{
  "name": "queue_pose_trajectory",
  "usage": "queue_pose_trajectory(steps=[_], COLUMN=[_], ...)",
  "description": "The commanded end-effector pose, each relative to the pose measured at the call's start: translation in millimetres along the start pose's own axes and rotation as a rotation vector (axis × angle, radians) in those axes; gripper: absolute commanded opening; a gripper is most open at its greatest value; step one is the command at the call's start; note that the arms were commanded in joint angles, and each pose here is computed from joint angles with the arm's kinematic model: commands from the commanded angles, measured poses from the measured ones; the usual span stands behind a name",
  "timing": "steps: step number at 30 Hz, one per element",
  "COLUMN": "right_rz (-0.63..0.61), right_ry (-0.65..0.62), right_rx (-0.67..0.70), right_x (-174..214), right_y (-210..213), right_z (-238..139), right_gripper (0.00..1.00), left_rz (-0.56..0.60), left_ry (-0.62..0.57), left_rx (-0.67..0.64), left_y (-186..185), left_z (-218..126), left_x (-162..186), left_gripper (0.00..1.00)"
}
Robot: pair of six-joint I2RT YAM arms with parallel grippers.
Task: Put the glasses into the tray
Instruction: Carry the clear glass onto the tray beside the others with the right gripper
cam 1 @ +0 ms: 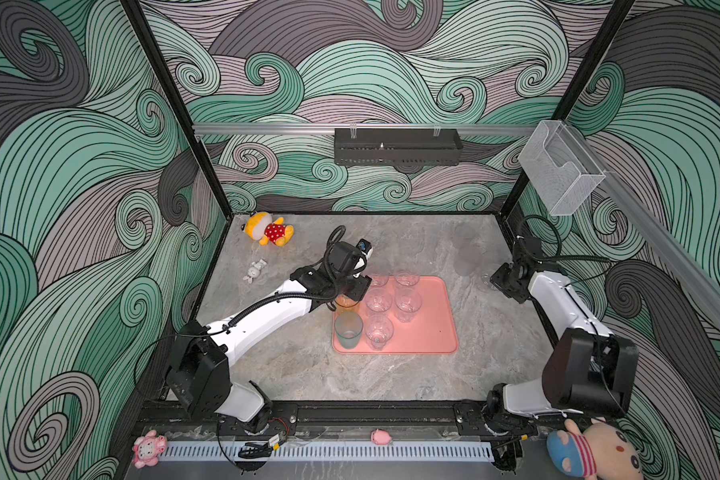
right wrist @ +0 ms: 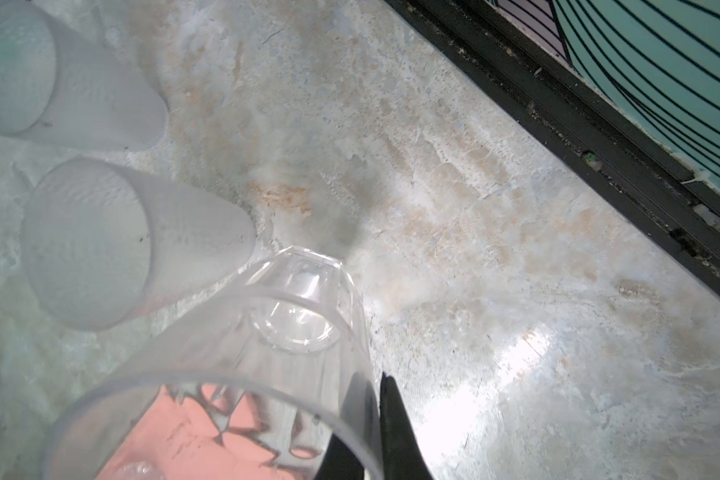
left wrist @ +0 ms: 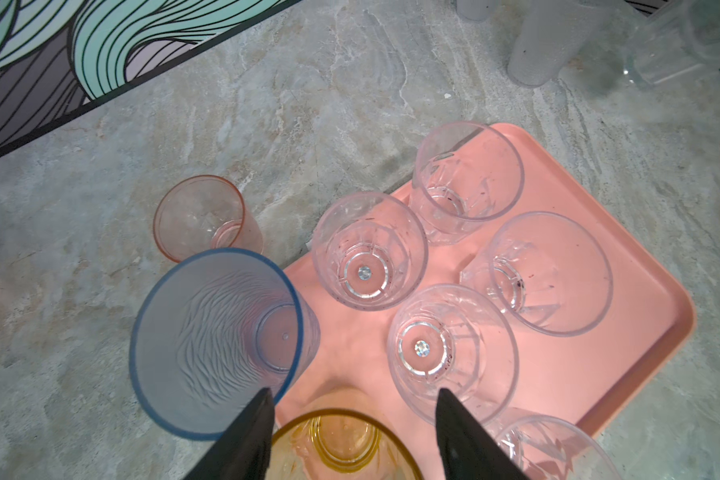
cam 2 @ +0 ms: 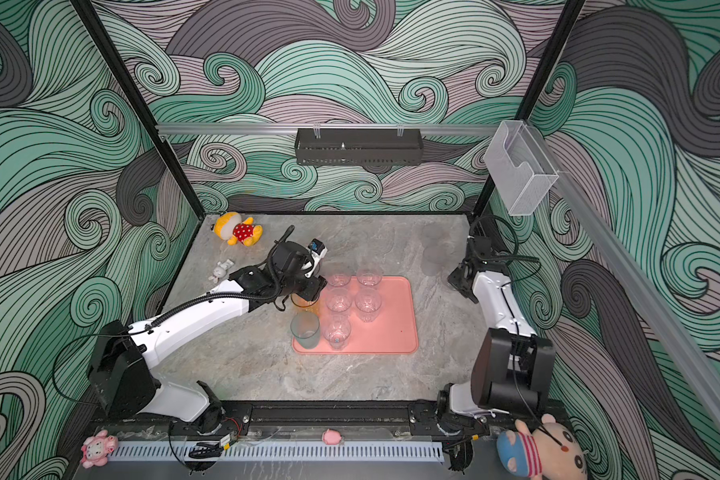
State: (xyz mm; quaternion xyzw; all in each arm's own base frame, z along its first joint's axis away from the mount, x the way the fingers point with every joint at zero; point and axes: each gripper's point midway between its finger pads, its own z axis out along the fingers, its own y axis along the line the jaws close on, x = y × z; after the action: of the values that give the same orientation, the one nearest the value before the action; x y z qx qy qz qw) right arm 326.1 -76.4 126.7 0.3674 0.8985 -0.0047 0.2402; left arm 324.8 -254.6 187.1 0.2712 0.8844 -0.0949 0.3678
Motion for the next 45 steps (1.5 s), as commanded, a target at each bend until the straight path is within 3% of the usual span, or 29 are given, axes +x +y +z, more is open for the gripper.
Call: queue_pose_trajectory(steps=[1, 11, 24, 36, 45], right_rz=[-0.073, -0.302, -0.618, -0.733, -0.784], right_ry=[0.021, 0.078, 0.097, 0.099, 0.106], right_rx=[-0.022, -0.128, -0.163, -0.178, -0.189], right_x=[23.1, 91.6, 148.9, 179.0, 194.7], right_y=[2.2, 37.6, 65.5, 61.7, 64.3], right_z=[-18.3, -54.8, -81.7, -79.4, -72.3], right_gripper=[0.06, 0.05, 0.06, 0.06, 0.05], left_rz=[-0.007, -0.108, -0.24, -0.343, -0.367], left_ry=[-0.034, -0.075, -0.197, -0.177, -0.168], left_rx=[-0.068, -0.222, -0.361, -0.386, -0.286], left_y=[14.4, 66.8, 116.6, 124.9, 110.1], left_z=[-18.1, -62.4, -105.2, -100.0, -79.2], left_x=[-8.0, -15.3, 21.9, 40.3, 34.4], left_gripper=[0.65, 0.65, 0.65, 0.64, 0.62])
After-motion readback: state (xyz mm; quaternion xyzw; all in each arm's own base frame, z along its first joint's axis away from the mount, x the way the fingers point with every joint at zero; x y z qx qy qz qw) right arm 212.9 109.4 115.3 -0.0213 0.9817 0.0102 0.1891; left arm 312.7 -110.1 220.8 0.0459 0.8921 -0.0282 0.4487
